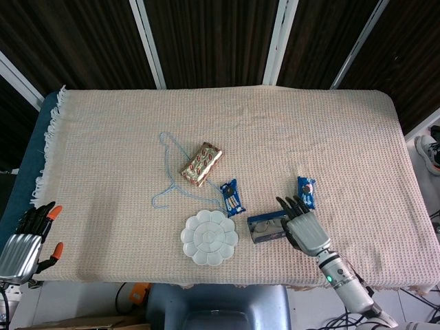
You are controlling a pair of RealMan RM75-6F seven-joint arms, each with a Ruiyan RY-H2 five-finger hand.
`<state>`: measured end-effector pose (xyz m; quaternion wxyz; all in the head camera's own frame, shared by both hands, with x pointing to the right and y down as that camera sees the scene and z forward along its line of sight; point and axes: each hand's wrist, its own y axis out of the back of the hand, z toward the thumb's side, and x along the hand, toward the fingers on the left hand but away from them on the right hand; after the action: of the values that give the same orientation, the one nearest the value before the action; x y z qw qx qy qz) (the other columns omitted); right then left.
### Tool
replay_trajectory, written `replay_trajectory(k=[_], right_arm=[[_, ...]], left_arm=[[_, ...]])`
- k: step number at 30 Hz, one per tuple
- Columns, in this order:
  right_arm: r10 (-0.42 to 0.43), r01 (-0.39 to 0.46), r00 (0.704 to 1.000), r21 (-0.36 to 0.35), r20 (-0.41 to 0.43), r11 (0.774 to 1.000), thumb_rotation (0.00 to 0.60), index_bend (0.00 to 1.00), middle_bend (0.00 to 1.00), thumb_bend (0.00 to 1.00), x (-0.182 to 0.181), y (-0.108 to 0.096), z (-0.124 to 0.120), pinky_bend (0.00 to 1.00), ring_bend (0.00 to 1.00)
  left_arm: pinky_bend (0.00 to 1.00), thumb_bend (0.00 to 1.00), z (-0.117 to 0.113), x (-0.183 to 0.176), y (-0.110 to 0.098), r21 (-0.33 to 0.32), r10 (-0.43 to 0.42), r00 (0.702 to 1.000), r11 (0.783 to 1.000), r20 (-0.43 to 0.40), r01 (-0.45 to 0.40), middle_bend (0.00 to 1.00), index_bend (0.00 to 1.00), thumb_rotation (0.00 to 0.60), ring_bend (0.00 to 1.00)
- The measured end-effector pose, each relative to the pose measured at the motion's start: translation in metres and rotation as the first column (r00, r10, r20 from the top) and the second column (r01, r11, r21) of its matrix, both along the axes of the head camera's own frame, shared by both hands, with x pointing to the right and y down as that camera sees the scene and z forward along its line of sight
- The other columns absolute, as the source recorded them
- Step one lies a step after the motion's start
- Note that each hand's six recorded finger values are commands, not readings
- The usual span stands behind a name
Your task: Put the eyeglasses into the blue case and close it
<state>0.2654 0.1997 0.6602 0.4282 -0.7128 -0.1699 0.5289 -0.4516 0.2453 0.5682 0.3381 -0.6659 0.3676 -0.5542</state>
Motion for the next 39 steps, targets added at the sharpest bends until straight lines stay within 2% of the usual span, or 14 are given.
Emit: replay_trajectory(k=[13, 24, 26, 29, 31, 33, 36, 39], right_arm=[[0.090, -0.089, 0.996, -0.035, 0.025, 0.995, 0.600, 0.73, 0.12, 0.63, -0.010, -0.031, 0.014, 0.02, 0.00], [0.104, -0.105, 0.994, -0.055, -0.018, 0.993, 0.600, 0.71, 0.12, 0.63, -0.020, -0.045, 0.034, 0.02, 0.00], [0.102, -0.103, 0.995, -0.054, -0.022, 0.993, 0.600, 0.66, 0.12, 0.63, -0.022, -0.047, 0.036, 0.02, 0.00], [0.094, -0.096, 0.995, -0.058, -0.035, 0.994, 0.600, 0.52, 0.11, 0.63, -0.022, -0.047, 0.038, 0.02, 0.00], [0.087, -0.090, 0.995, -0.060, -0.047, 0.994, 0.600, 0.39, 0.09, 0.59, -0.022, -0.048, 0.040, 0.02, 0.00], [0.086, -0.089, 0.995, -0.055, -0.055, 0.995, 0.600, 0.33, 0.07, 0.54, -0.022, -0.050, 0.042, 0.02, 0.00], [0.089, -0.092, 0.994, -0.041, -0.065, 0.995, 0.600, 0.29, 0.06, 0.50, -0.022, -0.052, 0.043, 0.02, 0.00], [0.094, -0.096, 0.993, -0.029, -0.067, 0.995, 0.600, 0.28, 0.06, 0.50, -0.024, -0.056, 0.043, 0.02, 0.00]], left_arm=[[0.03, 0.42, 0.003, 0.000, -0.002, -0.006, -0.002, 1.000, 1.000, 0.008, 0.002, 0.00, 0.00, 0.600, 0.00], [0.03, 0.42, 0.003, 0.000, -0.001, -0.009, 0.001, 1.000, 1.000, 0.008, 0.000, 0.00, 0.00, 0.600, 0.00], [0.03, 0.42, 0.003, 0.000, -0.001, -0.008, 0.000, 1.000, 1.000, 0.009, 0.000, 0.00, 0.00, 0.600, 0.00], [0.03, 0.42, 0.003, 0.000, -0.001, -0.009, -0.002, 1.000, 1.000, 0.009, 0.002, 0.00, 0.00, 0.600, 0.00], [0.03, 0.42, 0.003, 0.000, -0.001, -0.011, -0.002, 1.000, 1.000, 0.010, 0.003, 0.00, 0.00, 0.600, 0.00], [0.03, 0.42, 0.003, 0.000, -0.001, -0.011, -0.002, 1.000, 1.000, 0.009, 0.002, 0.00, 0.00, 0.600, 0.00], [0.03, 0.42, 0.002, 0.000, -0.001, -0.009, -0.002, 1.000, 1.000, 0.007, 0.002, 0.00, 0.00, 0.600, 0.00], [0.03, 0.42, 0.002, -0.001, -0.001, -0.008, -0.006, 1.000, 1.000, 0.007, 0.006, 0.00, 0.00, 0.600, 0.00]])
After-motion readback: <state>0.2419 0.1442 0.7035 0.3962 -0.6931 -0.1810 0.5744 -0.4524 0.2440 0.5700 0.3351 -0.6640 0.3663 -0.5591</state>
